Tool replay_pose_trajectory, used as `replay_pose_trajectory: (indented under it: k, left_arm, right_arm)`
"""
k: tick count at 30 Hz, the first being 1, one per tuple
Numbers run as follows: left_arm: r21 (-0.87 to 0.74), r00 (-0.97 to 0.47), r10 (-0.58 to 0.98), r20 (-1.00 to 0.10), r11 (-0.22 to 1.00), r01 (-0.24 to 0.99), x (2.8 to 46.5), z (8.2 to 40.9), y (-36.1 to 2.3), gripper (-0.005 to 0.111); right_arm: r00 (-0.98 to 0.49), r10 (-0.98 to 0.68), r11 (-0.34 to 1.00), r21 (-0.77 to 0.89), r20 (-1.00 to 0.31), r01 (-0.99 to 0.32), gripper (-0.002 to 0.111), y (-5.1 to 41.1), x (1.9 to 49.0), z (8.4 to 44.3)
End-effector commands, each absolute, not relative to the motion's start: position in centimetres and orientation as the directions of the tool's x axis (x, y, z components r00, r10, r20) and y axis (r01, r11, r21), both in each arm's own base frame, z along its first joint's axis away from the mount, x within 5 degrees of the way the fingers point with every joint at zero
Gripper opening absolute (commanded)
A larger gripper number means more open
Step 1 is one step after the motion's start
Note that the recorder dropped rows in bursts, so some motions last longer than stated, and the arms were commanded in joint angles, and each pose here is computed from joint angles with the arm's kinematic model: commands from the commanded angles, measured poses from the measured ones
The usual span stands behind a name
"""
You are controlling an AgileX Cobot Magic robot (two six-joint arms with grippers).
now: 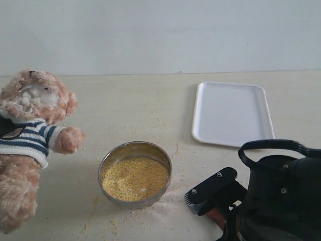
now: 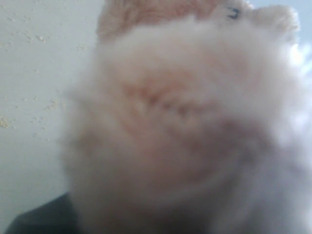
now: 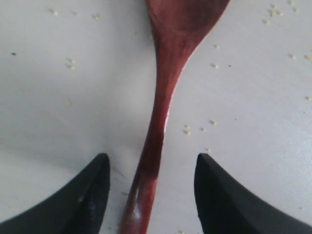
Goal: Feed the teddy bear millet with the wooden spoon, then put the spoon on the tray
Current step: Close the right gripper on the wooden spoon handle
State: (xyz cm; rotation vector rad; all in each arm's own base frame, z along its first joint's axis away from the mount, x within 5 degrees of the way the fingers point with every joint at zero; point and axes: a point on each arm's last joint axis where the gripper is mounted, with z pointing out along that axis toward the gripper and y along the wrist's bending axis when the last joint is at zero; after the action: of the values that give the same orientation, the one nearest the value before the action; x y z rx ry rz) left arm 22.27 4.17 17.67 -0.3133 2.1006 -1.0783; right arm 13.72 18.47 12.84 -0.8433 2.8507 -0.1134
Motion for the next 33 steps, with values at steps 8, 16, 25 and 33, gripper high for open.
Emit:
replay_pose_trajectory:
  k: [8,16,25,33]
  left_arm:
    - [-0.793,-0.683,-0.519,-0.514,0.592,0.147,22.2,18.2,3.9,0.005]
    - [-0.794,-0.683,-0.519,-0.514,0.59,0.15,22.2,18.2,3.9,0.005]
    - [-0.8,-0.684,-0.518,-0.514,0.577,0.164,22.1,18.4,3.8,0.005]
    - [-0.804,-0.679,-0.525,-0.513,0.572,0.166,22.2,18.5,3.8,0.005]
  right_arm:
    - [-0.8,-0.59,0.807,-0.122,-0.112,-0.578,0.051,18.4,13.5,12.8]
    - [-0.802,-0.587,0.809,-0.119,-0.11,-0.576,0.051,18.4,13.5,12.8]
    - [-0.807,-0.582,0.813,-0.089,-0.104,-0.575,0.051,18.3,13.7,12.8]
    - [-0.823,-0.561,0.827,-0.036,-0.084,-0.56,0.051,17.7,14.5,12.8]
